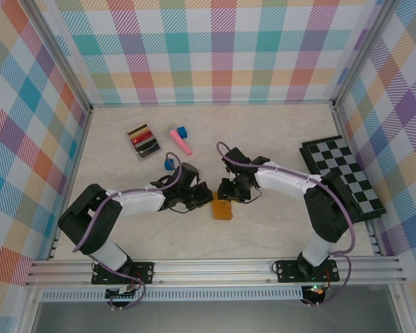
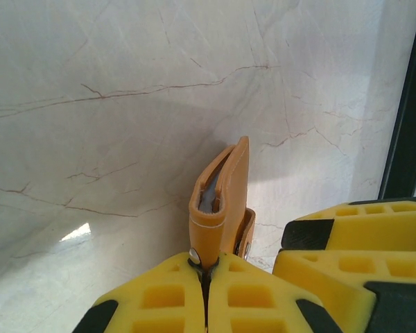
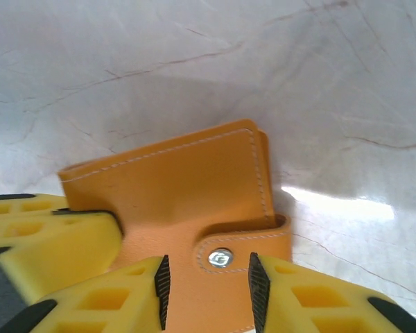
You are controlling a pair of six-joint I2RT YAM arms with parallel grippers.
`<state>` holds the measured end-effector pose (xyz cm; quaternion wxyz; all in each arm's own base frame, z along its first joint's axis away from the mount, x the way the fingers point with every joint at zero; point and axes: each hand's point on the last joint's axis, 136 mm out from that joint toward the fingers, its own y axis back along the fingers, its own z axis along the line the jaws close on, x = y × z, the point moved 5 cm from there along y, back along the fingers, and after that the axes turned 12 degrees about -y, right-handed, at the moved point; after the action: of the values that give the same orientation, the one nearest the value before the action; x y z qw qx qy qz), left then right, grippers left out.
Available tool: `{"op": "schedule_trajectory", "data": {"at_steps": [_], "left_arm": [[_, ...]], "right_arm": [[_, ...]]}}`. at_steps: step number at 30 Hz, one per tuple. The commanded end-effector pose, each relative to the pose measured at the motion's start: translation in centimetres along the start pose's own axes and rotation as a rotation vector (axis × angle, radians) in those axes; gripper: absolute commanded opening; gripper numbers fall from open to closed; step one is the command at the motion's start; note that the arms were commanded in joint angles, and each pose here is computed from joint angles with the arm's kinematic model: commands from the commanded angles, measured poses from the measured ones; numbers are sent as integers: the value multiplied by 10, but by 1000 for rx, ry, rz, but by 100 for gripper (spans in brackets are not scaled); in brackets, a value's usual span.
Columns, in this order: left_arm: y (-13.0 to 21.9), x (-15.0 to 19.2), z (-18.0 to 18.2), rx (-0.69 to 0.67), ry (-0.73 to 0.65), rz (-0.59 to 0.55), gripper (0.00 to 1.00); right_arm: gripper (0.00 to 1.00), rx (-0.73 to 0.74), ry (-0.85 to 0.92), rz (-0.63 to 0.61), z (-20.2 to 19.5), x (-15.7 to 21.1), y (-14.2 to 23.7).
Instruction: Put the credit cards into the card holder
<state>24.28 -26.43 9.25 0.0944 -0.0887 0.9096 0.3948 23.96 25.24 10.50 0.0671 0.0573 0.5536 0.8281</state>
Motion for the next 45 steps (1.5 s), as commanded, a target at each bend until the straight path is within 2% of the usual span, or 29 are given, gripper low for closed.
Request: {"op": "schedule_trajectory", "data": {"at_steps": [1, 9, 15, 19, 21, 26, 35, 40, 42, 45], "left_arm": [[-1, -2, -9, 25, -28, 9, 0], [1, -3, -9, 24, -21, -2, 0], [6, 0, 3, -55, -13, 4, 0], [10, 4, 13, -78, -2, 5, 0], [11, 5, 15, -78, 0, 6, 0], [11, 7, 16, -74, -13, 15, 0], [0, 11, 14, -73, -78, 116, 0], [-1, 12, 20, -109, -89, 134, 0], [-1, 12, 21, -123, -96, 139, 4], [5, 11, 20, -145, -109, 127, 16]], "right_arm": [[40, 72, 47, 19, -2, 3, -11], [41, 234, 75, 35, -15, 16, -36], [21, 468, 66, -50, -43, 14, -27], [12, 468, 51, -75, -52, 15, -18], [11, 453, 39, -78, -54, 15, -15], [12, 427, 5, -63, -64, 15, -13], [19, 453, -10, -50, -73, 12, -19], [20, 519, 2, -37, -82, 14, -19], [21, 515, 23, -27, -84, 16, -20], [23, 481, 59, -27, -84, 19, -20]]}}
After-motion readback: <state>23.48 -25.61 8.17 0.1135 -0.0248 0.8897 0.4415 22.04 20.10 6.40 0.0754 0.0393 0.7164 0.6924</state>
